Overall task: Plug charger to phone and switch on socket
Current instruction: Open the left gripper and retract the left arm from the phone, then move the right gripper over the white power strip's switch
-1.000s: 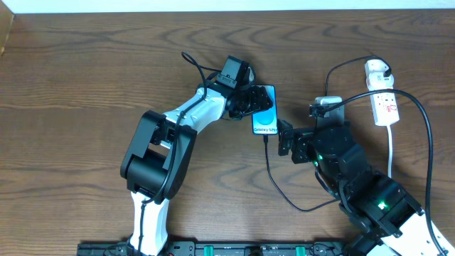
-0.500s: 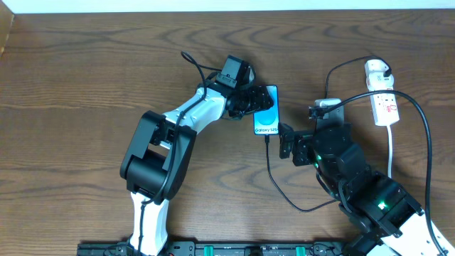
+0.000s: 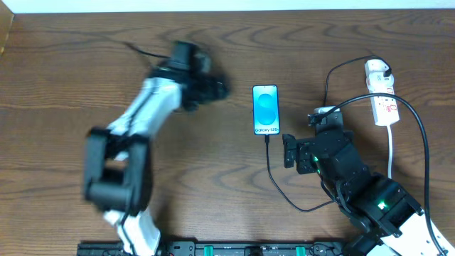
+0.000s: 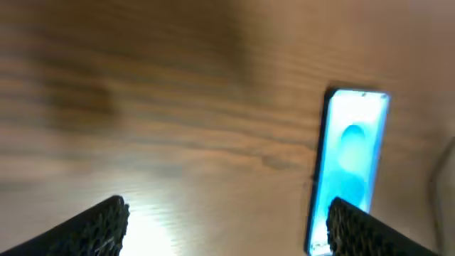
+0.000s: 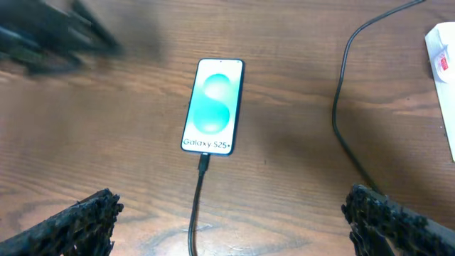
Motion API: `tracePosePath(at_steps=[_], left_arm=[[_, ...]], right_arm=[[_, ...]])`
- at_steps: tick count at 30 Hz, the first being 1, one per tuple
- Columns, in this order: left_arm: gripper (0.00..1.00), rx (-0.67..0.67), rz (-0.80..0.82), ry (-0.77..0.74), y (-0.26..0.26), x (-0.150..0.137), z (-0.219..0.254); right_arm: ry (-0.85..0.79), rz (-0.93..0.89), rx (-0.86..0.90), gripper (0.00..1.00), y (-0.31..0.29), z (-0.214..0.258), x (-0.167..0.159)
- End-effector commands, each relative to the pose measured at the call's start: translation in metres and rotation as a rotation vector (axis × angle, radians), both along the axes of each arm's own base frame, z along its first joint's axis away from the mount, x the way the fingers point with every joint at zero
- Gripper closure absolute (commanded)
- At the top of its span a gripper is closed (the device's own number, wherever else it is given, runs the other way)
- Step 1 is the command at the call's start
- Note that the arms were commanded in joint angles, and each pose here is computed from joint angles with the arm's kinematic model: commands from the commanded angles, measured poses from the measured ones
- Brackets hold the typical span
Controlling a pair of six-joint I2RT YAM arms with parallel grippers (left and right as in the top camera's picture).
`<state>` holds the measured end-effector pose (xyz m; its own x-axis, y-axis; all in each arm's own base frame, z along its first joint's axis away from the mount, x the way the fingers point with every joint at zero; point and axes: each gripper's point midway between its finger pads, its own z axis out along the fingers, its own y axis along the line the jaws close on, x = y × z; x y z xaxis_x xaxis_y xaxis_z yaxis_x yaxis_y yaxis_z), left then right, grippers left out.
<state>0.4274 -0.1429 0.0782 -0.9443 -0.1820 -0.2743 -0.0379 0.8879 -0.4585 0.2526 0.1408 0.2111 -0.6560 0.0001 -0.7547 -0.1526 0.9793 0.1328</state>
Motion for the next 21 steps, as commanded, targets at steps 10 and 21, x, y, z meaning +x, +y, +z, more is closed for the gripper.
tracePosePath(at_steps=[10, 21], left_arm=[[0.11, 0.057, 0.19, -0.333, 0.11, -0.117, 0.21], [0.11, 0.231, 0.231, -0.467, 0.128, -0.24, 0.227]], right_arm=[[0.02, -0.013, -0.008, 0.01, 0.024, -0.021, 0.031], [0.129, 0.064, 0.053, 0.01, 0.063, -0.059, 0.042]])
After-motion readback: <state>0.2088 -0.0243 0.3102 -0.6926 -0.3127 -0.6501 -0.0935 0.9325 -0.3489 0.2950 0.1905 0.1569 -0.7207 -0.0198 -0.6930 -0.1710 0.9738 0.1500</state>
